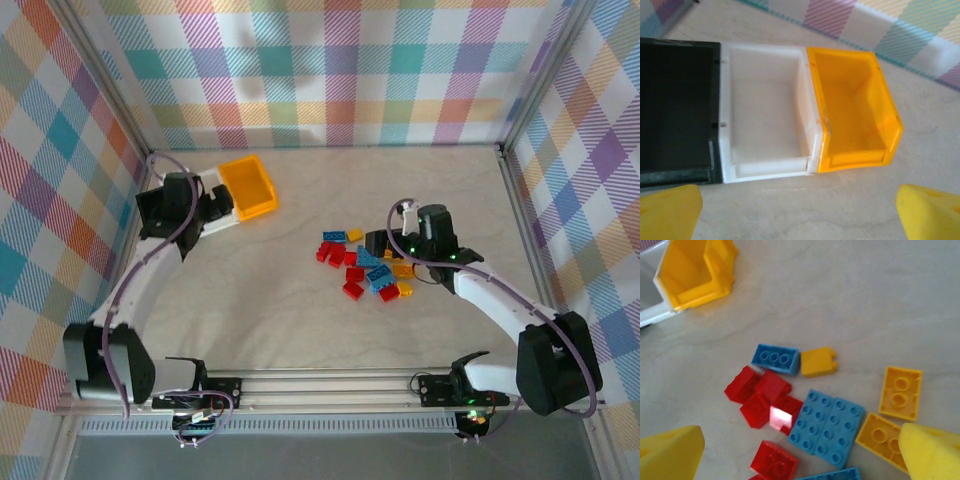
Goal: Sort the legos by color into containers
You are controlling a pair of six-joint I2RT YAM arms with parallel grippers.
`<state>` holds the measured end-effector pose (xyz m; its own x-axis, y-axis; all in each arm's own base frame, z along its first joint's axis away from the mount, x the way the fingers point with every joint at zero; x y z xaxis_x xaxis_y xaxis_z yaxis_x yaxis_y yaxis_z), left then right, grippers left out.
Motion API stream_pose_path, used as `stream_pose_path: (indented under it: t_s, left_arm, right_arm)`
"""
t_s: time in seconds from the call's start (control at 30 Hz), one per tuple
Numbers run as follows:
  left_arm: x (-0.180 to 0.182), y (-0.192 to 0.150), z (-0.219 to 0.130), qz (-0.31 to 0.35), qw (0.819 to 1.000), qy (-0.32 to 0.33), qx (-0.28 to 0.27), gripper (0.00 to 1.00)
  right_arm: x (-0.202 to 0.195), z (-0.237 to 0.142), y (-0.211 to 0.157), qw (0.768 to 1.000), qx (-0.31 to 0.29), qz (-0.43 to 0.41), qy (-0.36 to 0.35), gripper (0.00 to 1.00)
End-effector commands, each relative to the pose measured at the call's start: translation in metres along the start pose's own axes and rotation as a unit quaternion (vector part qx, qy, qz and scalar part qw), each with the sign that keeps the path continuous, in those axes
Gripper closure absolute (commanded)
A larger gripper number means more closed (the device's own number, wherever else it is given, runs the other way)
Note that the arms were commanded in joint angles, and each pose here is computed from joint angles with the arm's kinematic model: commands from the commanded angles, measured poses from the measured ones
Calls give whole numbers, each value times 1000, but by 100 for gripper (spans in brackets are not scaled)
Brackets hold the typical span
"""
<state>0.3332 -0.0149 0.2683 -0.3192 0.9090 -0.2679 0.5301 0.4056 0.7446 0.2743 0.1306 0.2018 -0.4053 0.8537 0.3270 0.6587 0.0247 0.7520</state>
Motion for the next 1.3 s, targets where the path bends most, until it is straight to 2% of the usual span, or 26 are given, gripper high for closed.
stream_pose_path:
  t_s: [0.0,0.27,0.5,0.77,1.27]
  left_arm:
    - [-9,-3,17,-5,998,0,66,3]
    - [-26,1,69,-4,993,23,116,9]
    - [-35,3,101,14,990,52,132,9]
    - [-45,4,131,27,987,62,143,16]
    - [-44,-14,170,36,982,86,167,44]
  right_arm:
    - [15,1,4,999,13,10,35,0]
    - [26,-1,-2,998,31,-2,47,0]
    - [30,2,-6,997,39,5,62,0]
    - [33,5,-11,997,49,-3,65,0]
    - [34,5,-16,996,57,-5,66,0]
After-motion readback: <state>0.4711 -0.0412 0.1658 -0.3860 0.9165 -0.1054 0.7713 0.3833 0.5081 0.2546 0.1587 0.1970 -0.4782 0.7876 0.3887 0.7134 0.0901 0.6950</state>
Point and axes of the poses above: each hand's point on the last joint's axis, 136 mm out from that joint toward the fingers, its own z axis out along the fingers, its own x axis along the line the jaws close on, y = z × x, the point moved 9 cm from there along -z, back along the fingers, and after that the axes turned 3 degrees about -z, right-handed, at the moved point
